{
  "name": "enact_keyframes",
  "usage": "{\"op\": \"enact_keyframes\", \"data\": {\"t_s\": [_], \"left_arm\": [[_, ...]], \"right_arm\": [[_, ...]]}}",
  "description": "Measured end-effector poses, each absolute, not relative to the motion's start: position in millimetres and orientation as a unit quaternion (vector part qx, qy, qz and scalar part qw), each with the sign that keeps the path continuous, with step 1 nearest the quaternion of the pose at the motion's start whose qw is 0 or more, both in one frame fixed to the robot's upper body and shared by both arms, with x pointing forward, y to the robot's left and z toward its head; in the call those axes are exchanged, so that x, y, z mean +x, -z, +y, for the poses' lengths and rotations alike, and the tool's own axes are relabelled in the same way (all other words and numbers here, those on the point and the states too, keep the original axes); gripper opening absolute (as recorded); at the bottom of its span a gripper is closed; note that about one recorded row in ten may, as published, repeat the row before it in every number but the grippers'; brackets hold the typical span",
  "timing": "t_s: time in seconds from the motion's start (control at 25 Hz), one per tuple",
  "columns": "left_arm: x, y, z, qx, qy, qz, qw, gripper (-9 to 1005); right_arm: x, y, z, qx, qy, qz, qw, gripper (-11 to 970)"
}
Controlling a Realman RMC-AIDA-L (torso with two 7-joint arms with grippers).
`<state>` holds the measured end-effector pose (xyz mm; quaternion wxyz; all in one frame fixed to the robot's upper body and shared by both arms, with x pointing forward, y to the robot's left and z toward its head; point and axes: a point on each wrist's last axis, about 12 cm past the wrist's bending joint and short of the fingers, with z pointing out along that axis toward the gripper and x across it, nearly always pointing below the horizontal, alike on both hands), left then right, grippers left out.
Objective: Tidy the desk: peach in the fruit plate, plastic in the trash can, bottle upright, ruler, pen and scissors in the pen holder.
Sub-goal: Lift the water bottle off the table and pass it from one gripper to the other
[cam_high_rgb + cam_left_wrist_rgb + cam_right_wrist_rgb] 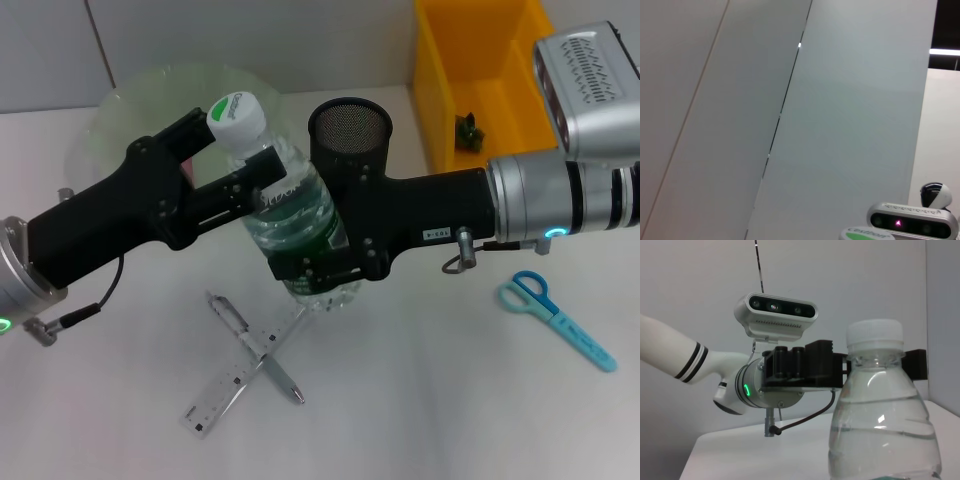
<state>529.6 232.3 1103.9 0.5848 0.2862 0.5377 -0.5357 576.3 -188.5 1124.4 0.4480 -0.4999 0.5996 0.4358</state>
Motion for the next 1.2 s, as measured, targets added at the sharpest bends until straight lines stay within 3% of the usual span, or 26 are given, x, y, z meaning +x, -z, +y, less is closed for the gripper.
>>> {"op": "enact_keyframes", "data": {"t_s": [0.8,1.04,1.2], "left_arm": [[529.5,-1102.4,233.5,0.289,0.526,0.539,0.591,823],[530.7,-1101.8,234.6,0.283,0.523,0.544,0.591,698],[531.3,-1101.3,234.9,0.281,0.522,0.547,0.590,564]], "right_arm": [[576.3,-1124.7,-184.8,-0.506,-0.438,0.598,0.441,762],[576.0,-1124.7,-184.8,-0.505,-0.440,0.599,0.439,762],[576.0,-1124.7,-184.8,-0.506,-0.440,0.599,0.439,762]]}}
